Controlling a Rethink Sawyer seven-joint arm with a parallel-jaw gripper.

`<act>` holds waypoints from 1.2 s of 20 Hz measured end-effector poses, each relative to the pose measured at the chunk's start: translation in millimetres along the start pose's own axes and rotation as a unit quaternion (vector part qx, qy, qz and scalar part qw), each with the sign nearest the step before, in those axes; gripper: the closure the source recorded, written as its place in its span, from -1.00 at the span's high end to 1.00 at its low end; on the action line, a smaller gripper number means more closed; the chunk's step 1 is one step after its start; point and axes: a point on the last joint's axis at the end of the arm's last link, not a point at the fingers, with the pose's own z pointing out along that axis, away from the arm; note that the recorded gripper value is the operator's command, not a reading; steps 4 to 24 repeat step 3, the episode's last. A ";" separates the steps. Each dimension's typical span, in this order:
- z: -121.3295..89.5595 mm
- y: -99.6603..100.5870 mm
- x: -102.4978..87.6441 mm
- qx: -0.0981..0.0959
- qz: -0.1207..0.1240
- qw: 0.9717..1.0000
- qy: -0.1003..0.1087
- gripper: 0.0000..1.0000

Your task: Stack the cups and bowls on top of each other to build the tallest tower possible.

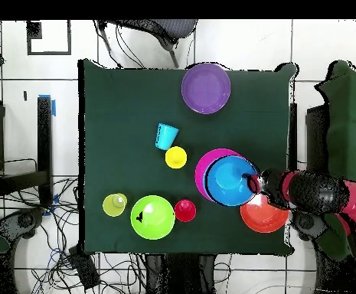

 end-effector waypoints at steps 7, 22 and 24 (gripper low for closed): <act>0.1 0.0 0.0 0.000 0.000 1.000 0.000 -1.00; 0.1 0.0 0.0 0.000 0.000 1.000 0.000 -1.00; 0.1 0.0 0.0 0.000 0.000 1.000 0.000 -1.00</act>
